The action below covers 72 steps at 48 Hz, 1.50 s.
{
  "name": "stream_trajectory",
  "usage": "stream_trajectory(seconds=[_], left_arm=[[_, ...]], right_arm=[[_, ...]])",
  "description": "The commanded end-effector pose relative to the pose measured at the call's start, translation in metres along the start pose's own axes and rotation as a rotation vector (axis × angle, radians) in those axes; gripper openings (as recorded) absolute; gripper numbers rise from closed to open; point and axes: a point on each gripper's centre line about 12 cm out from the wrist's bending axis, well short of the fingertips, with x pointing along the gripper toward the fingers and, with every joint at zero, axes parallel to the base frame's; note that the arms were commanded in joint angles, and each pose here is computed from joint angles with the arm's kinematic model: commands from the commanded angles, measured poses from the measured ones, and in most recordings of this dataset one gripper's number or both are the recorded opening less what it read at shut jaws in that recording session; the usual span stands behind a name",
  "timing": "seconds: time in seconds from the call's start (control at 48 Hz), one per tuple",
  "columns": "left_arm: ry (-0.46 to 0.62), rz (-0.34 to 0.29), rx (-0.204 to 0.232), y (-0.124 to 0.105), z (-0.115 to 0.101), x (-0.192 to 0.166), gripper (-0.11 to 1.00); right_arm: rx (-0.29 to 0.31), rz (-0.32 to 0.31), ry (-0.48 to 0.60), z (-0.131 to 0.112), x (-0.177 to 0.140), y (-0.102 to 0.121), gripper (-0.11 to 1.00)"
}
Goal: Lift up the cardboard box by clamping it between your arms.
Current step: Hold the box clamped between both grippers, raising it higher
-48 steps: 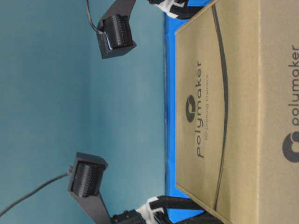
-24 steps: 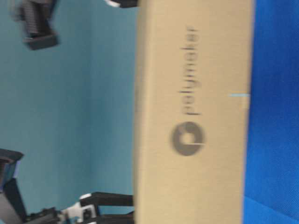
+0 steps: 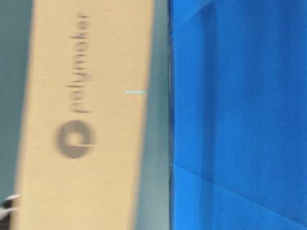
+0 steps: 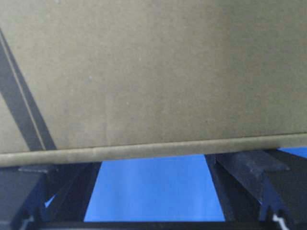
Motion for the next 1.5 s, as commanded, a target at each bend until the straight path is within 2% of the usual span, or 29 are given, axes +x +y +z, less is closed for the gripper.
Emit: stream_trajectory(seconds=[0.0, 0.312, 0.521, 0.771, 1.271, 1.479], left_arm=[[-0.139, 0.007, -0.006, 0.004, 0.035, -0.038, 0.89], [-0.121, 0.004, 0.007, 0.003, 0.042, -0.062, 0.89], [-0.168, 0.001, 0.015, 0.0, 0.056, -0.082, 0.89], [-0.186, 0.005, 0.052, -0.001, 0.068, -0.099, 0.89], [-0.179, 0.006, 0.06, 0.0, 0.074, -0.095, 0.89], [-0.133, 0.003, 0.063, -0.001, 0.063, -0.073, 0.89]], right_arm=[[0.01, -0.003, -0.138, 0.035, -0.039, -0.003, 0.99], [0.002, -0.003, -0.17, 0.047, -0.082, -0.002, 0.99], [-0.015, 0.004, -0.201, 0.055, -0.106, 0.004, 0.99], [-0.022, 0.004, -0.198, 0.058, -0.119, 0.004, 0.99], [-0.038, -0.005, -0.186, 0.057, -0.117, 0.003, 0.99], [-0.039, -0.005, -0.146, 0.046, -0.09, 0.003, 0.99]])
